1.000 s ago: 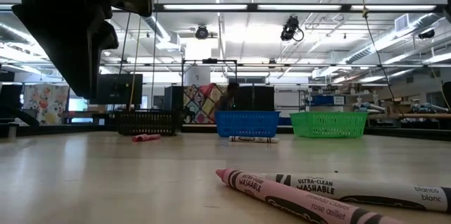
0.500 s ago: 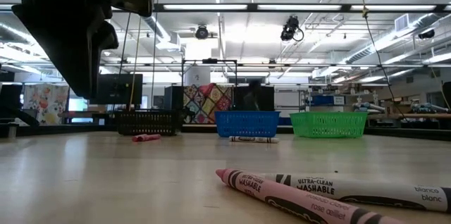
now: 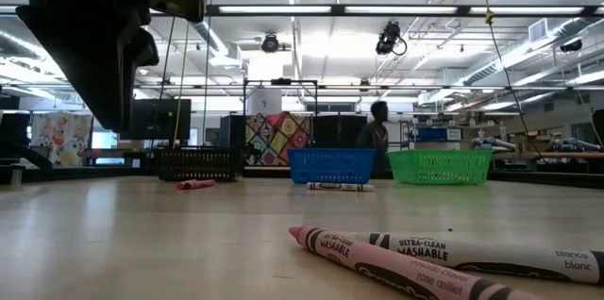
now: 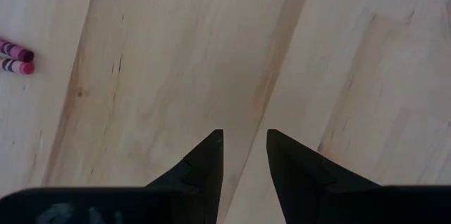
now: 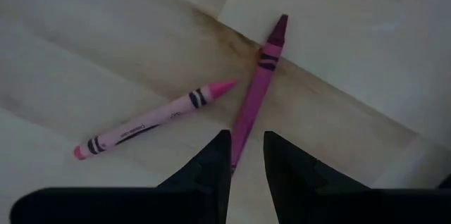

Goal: Sort crayons
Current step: Put the red crayon into the blue bin

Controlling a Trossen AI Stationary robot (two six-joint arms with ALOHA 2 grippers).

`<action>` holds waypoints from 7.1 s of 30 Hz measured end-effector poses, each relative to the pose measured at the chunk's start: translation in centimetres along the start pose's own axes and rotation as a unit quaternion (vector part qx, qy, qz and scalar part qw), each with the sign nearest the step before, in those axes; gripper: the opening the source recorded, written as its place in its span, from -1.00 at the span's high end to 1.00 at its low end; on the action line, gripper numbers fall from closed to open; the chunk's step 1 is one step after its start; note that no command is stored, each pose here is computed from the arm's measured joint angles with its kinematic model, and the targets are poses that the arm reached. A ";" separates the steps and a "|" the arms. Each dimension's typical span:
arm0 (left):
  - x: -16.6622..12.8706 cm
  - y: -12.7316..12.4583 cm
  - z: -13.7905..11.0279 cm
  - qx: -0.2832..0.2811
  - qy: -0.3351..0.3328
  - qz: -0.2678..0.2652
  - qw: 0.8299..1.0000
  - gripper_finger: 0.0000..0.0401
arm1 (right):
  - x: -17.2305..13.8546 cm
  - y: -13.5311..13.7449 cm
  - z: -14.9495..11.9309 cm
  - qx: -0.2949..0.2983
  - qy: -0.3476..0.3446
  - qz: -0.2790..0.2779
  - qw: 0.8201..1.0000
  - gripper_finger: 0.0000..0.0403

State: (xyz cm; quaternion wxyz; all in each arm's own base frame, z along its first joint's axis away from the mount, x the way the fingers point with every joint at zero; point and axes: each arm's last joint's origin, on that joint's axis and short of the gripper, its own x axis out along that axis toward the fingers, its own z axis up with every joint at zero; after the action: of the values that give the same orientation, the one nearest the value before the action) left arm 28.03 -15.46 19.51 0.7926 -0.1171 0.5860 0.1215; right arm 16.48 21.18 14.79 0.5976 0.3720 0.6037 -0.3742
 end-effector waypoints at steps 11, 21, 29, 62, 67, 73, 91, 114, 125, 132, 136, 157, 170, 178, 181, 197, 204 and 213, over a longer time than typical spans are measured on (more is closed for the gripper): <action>0.0 0.0 0.0 -0.001 -0.002 -0.002 1.000 0.40 | 1.5 0.3 -0.1 -0.004 -0.003 -0.028 1.000 0.55; 0.0 -0.2 0.1 -0.002 -0.007 -0.008 1.000 0.40 | 1.7 0.3 -0.1 -0.019 -0.003 -0.030 0.999 0.67; 0.0 -0.2 0.2 -0.003 -0.010 -0.011 1.000 0.40 | 1.8 0.2 0.0 -0.028 -0.008 -0.033 0.999 0.96; -0.4 -1.7 2.5 0.054 -0.142 -0.070 0.986 0.40 | -3.9 -1.0 1.4 -0.072 -0.107 0.109 0.986 0.97; -0.9 -2.4 3.9 0.093 -0.207 -0.106 0.968 0.40 | -5.0 -0.8 1.9 -0.094 -0.175 0.165 0.966 0.97; -1.5 -2.4 5.8 0.125 -0.281 -0.127 0.943 0.40 | -6.2 0.2 2.5 -0.132 -0.244 0.227 0.934 0.97; -3.1 -1.6 9.3 0.057 -0.402 -0.183 0.895 0.40 | -9.5 5.0 5.7 -0.219 -0.394 0.344 0.824 0.97; -4.2 -1.2 10.7 0.022 -0.459 -0.212 0.862 0.40 | -10.5 6.0 6.8 -0.245 -0.404 0.377 0.797 0.97; -4.1 -0.5 11.2 0.018 -0.463 -0.205 0.862 0.46 | -10.6 6.2 7.5 -0.245 -0.408 0.373 0.797 0.97; -4.1 -0.6 11.2 0.031 -0.465 -0.199 0.862 0.80 | -10.5 6.2 7.5 -0.246 -0.407 0.372 0.797 0.97; -4.0 -0.4 11.2 0.032 -0.462 -0.192 0.865 0.88 | -10.5 6.2 7.4 -0.255 -0.393 0.381 0.797 0.96; -0.9 4.1 11.5 0.031 -0.331 -0.080 0.940 0.81 | -10.4 6.0 6.3 -0.276 -0.380 0.387 0.793 0.95; 0.0 8.7 13.3 0.040 -0.303 -0.019 0.952 0.82 | -10.0 5.7 6.1 -0.285 -0.388 0.357 0.801 0.95; 0.4 13.6 15.0 0.049 -0.300 0.023 0.953 0.79 | -9.8 5.5 6.2 -0.290 -0.389 0.344 0.804 0.95; 0.5 15.6 15.5 0.041 -0.297 0.027 0.954 0.78 | -9.7 5.5 6.2 -0.293 -0.388 0.340 0.805 0.95; 0.3 23.5 17.2 0.031 -0.327 0.071 0.942 0.78 | -9.7 5.6 7.2 -0.289 -0.398 0.326 0.807 0.95; 2.6 24.9 17.7 0.020 -0.318 0.070 0.945 0.78 | -9.6 5.6 7.6 -0.287 -0.400 0.319 0.810 0.95; 5.2 25.6 17.6 0.018 -0.287 0.069 0.955 0.78 | -9.4 5.5 7.6 -0.292 -0.398 0.309 0.813 0.95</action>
State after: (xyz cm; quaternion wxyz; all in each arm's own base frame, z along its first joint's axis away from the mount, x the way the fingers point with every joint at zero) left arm 36.93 14.72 18.42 0.9189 -0.0226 0.3426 0.1942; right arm 24.82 16.79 24.12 0.9504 0.1651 0.2473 -0.0912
